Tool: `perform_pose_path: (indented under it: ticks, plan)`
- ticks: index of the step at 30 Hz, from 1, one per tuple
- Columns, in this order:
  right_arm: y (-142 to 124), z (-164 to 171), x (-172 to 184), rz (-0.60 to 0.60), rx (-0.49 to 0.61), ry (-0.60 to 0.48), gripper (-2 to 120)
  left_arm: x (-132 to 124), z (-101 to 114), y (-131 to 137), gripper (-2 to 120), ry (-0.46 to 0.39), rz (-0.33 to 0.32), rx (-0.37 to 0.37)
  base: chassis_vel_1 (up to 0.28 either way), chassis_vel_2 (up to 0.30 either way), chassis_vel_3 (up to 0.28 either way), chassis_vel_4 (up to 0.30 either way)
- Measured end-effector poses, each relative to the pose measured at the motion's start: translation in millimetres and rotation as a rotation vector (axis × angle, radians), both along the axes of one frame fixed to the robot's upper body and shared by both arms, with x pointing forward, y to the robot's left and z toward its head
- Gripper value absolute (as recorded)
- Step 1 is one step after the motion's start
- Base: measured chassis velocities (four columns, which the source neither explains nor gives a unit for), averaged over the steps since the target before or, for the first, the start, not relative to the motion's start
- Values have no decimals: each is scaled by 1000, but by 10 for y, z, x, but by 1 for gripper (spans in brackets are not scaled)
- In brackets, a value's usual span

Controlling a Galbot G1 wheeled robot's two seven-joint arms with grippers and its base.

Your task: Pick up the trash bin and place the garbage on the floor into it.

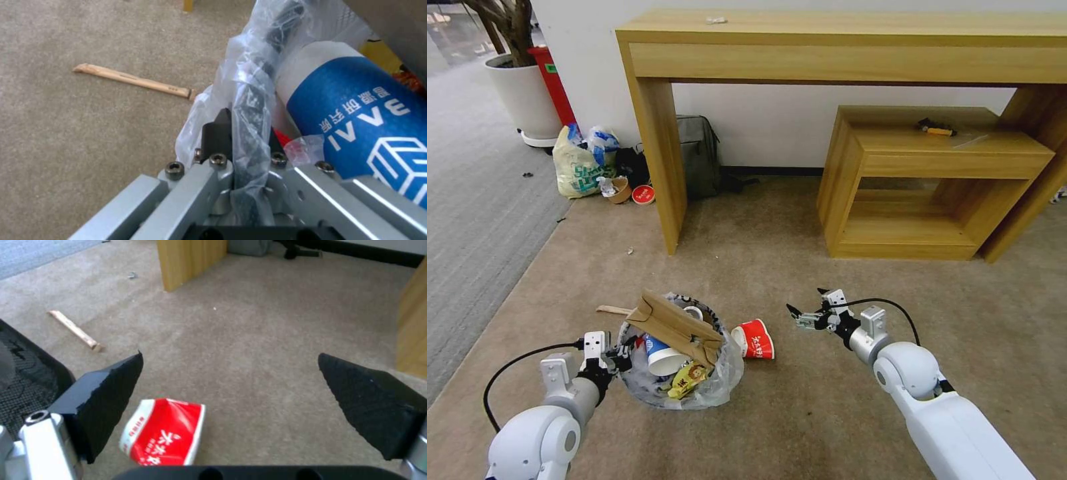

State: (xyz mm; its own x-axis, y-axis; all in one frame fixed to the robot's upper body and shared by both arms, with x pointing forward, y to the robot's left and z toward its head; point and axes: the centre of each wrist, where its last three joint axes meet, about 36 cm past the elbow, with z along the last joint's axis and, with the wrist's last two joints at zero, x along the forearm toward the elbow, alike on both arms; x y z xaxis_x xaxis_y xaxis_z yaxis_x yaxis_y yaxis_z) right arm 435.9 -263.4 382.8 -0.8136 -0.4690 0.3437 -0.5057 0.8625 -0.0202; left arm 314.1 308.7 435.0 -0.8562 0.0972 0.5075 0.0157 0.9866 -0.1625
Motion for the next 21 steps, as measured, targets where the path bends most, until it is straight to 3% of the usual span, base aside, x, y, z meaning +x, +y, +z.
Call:
perform_pose_path:
  ticks: [15,21]
  plan:
    - [46,-42,-29,5,-1,5,100,-4,22,9,0,-8,0,3,89,97,-100,-97]
    - [-90,-175,-14,-38,5,36,100,-6,38,4,0,-12,-1,3,130,115,-132,-121]
